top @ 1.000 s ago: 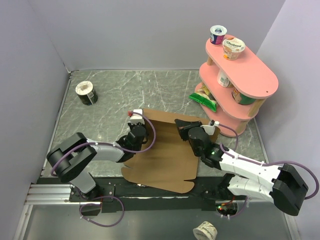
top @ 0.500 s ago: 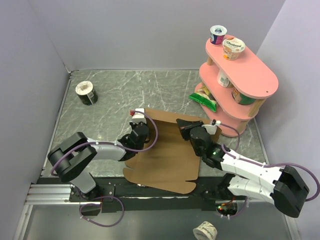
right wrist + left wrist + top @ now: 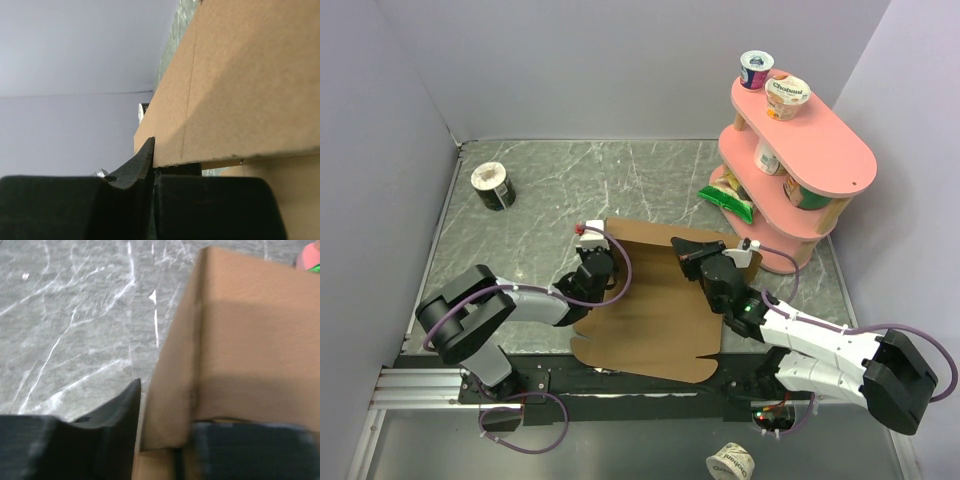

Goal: Fold the paper box

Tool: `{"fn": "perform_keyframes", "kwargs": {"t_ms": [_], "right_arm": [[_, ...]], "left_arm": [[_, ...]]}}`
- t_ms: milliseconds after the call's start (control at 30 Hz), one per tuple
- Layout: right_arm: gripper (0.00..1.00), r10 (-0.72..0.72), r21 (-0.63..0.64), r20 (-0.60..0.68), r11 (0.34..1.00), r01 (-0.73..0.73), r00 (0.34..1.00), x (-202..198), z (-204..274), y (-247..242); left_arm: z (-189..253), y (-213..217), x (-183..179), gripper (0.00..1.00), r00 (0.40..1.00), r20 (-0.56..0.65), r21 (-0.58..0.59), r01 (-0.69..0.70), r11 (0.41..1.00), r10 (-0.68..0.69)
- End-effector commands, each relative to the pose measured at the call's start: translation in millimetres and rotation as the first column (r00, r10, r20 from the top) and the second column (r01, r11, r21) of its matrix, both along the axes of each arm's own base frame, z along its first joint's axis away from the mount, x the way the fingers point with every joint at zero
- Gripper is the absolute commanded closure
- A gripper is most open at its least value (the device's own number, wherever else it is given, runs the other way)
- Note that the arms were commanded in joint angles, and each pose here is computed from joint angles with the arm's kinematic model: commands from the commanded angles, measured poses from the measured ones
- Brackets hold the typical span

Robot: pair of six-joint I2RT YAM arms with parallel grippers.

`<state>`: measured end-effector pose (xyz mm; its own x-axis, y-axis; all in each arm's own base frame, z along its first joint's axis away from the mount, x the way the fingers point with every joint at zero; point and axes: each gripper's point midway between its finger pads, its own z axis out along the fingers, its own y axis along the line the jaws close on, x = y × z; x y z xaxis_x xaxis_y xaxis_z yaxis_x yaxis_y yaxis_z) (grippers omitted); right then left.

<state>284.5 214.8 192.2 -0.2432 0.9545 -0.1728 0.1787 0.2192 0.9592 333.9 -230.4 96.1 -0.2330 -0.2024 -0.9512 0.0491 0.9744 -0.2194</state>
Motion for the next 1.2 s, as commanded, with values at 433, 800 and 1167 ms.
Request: {"fn": "perform_keyframes", "kwargs": {"t_ms": [433,800,1167], "right_arm": [[1.0,-0.029,-0.181,-0.041,0.983,0.021,0.999,-4,-30,-22],[1.0,-0.026,-0.186,-0.029,0.982,0.02,0.999,-5,-29,-22],[1.0,-0.012,-0.193,-0.026,0.981,0.007,1.0,-4,-28,-19]], "left_arm": [[-44,44,-18,0.31,0.995,-0.089,0.006,-0.053,0.999,0.053],[-17,9,-3,0.28,0.997,0.039,-0.097,0.071,0.993,-0.067],[5,-20,9,0.2,0.975,0.134,-0.174,0.201,0.964,-0.179]]}}
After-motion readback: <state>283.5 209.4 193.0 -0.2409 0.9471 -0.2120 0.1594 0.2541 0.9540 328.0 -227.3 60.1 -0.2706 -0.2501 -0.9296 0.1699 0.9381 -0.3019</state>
